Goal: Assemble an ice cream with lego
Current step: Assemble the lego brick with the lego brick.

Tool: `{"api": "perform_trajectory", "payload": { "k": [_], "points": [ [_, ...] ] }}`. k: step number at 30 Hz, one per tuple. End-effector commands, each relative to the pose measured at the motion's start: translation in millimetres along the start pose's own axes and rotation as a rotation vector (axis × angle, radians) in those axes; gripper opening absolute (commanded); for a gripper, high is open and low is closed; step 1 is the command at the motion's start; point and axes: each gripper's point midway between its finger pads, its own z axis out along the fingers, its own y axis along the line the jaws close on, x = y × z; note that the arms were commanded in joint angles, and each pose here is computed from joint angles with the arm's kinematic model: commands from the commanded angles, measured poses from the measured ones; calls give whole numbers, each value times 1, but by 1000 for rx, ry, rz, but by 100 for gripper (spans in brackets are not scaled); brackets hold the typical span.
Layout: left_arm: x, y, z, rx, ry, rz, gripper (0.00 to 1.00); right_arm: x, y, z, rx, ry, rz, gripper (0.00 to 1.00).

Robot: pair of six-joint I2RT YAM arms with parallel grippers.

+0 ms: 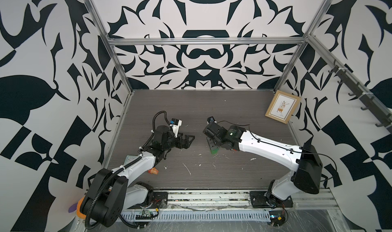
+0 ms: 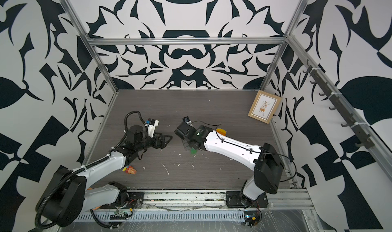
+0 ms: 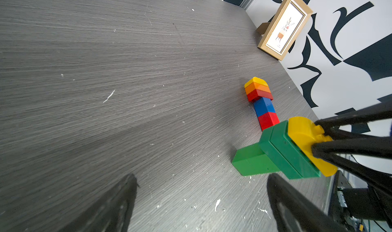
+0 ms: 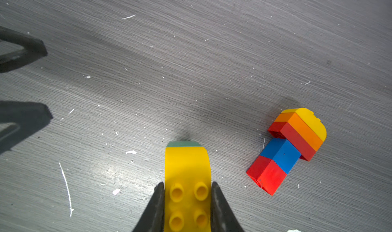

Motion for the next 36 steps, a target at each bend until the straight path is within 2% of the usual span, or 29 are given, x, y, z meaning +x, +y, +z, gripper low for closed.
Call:
{"api": "perform_trajectory", "payload": {
  "k": [1, 8, 13, 18, 24, 29, 36],
  "points": [
    [3, -1, -1, 6, 7, 2, 99, 39, -19, 12, 90, 118, -61, 7],
    [2, -1, -1, 6, 6, 2, 99, 71, -20, 24, 102, 180, -68, 5],
    [3, -2, -2, 5, 4, 4, 99, 87, -13, 40, 60, 200, -36, 2],
    [2, -1, -3, 1, -1, 7, 99, 76, -17, 29, 60, 144, -8, 0],
    [2, -1, -3, 1, 0, 8, 99, 63, -21, 24, 110, 129, -67, 3],
    [2, 0, -2, -2, 1, 8, 99, 41, -15, 15, 109, 91, -84, 12],
    [2, -1, -2, -1, 3, 6, 99, 26, -5, 7, 45, 30, -50, 18]
  ]
}}
